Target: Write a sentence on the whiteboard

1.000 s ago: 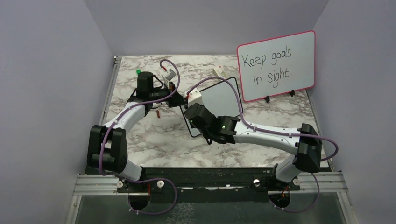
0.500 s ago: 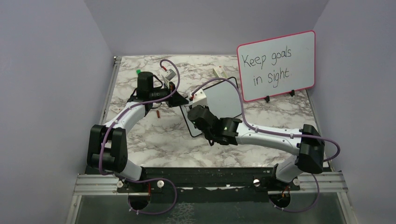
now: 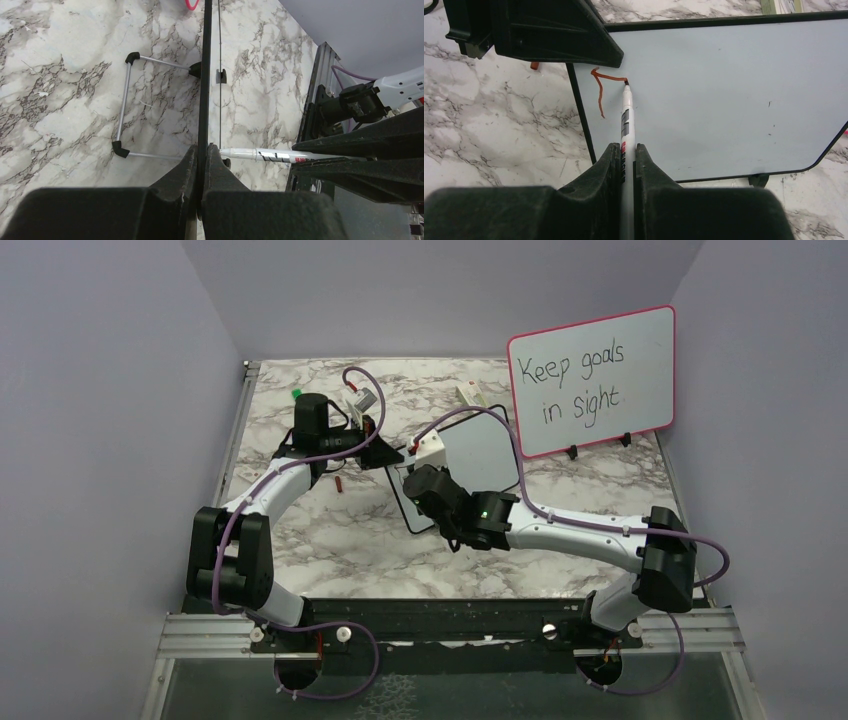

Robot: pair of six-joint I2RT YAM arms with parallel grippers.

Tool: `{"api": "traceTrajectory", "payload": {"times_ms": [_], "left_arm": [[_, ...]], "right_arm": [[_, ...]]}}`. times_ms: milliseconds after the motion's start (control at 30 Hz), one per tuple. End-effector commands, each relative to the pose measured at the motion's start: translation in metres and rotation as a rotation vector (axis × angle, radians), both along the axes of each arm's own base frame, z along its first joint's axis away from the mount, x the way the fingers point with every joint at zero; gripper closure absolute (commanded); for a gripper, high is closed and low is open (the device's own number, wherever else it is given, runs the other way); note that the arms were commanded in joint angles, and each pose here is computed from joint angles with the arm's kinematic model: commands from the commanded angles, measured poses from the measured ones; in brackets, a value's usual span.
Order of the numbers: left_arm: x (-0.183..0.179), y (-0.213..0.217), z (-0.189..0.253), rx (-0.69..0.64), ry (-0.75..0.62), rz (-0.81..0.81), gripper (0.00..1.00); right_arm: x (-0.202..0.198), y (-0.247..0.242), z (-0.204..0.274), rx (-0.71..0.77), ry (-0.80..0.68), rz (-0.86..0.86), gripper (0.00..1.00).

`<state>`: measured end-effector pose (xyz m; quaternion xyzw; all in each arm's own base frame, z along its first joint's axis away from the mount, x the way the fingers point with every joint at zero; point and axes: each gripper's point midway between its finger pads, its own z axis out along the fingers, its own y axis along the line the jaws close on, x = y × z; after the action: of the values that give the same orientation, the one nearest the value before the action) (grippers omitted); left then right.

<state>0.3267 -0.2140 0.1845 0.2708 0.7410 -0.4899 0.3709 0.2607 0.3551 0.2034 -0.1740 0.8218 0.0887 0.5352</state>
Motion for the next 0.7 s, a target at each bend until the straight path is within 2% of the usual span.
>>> {"api": "traceTrajectory", "payload": {"times_ms": [0, 667], "left_arm": [[-0.011, -0.001, -0.039, 0.077, 0.105, 0.001, 1.0], [-0.011, -0.001, -0.039, 0.08, 0.107, 0.005, 1.0]], "right_arm": [[-0.003, -0.011, -0.013, -0.027, 0.056, -0.007, 0.99], [-0.016, -0.001, -0.022, -0.043, 0.129, 0.077, 0.99]]}}
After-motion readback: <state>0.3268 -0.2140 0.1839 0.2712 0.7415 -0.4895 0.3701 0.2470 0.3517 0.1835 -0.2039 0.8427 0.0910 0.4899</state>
